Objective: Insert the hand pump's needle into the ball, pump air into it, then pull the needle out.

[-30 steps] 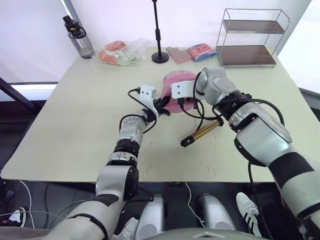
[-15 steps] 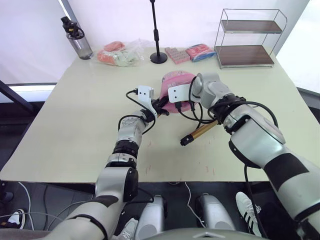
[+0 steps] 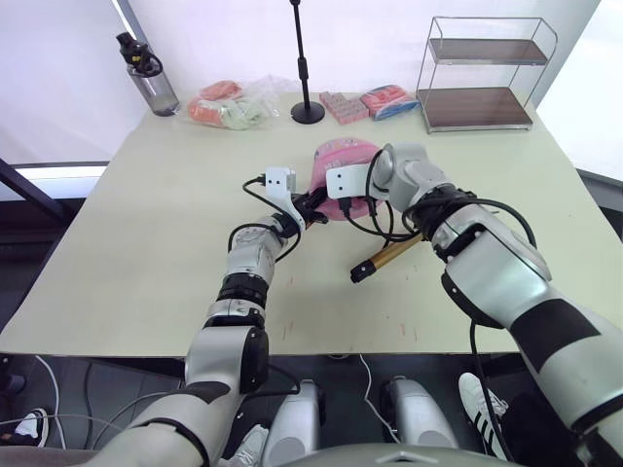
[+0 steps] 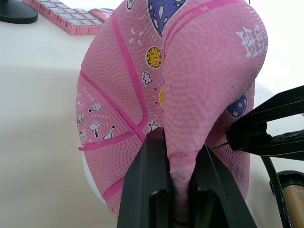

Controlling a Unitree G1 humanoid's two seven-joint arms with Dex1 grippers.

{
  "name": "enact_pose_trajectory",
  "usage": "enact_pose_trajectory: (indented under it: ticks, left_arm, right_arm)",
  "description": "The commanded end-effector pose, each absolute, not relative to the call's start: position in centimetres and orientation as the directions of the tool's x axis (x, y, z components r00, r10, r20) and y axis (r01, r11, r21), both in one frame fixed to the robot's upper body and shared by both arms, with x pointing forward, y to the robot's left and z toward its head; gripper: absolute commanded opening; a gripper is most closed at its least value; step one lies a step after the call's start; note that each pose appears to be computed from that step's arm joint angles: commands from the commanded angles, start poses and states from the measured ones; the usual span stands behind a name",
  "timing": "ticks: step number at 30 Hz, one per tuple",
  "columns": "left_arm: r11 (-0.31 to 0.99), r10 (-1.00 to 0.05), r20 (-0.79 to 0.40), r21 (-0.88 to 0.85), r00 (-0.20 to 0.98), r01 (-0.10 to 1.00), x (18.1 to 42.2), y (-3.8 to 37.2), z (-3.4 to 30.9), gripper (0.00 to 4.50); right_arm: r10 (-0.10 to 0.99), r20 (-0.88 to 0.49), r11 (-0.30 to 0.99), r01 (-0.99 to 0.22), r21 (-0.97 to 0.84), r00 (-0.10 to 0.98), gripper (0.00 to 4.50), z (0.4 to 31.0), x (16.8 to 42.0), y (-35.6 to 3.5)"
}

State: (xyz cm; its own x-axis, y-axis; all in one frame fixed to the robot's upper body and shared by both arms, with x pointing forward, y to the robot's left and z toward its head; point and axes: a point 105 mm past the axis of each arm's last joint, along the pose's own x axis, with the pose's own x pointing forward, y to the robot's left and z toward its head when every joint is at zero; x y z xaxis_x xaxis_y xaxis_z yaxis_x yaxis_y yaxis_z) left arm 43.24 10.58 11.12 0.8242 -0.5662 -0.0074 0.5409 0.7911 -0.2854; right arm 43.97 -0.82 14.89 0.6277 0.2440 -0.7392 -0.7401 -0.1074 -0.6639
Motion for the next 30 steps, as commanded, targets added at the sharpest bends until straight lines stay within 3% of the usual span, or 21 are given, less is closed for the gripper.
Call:
enact_pose_trajectory:
  ticks: [1, 17, 30]
  left_arm:
    - [0.690, -0.696, -0.090, -0.357, 0.713, 0.629, 41.3, 6.6, 8.1, 0.08]
    - [0.686, -0.694, -0.084, -0.380, 0.715, 0.621, 41.2, 6.6, 8.0, 0.08]
    - [0.681, -0.696, -0.083, -0.391, 0.713, 0.619, 41.2, 6.5, 8.0, 0.08]
  right_arm:
    - [0.334, -0.713, -0.143, -0.715, -0.684, 0.616, 0.31, 14.9, 43.1, 2.4]
    - [0.348, -0.702, -0.118, -0.714, -0.690, 0.621, 0.31, 13.6, 42.8, 3.3]
    - [0.439, -0.716, 0.003, -0.797, -0.603, 0.543, 0.31, 13.1, 41.7, 4.8]
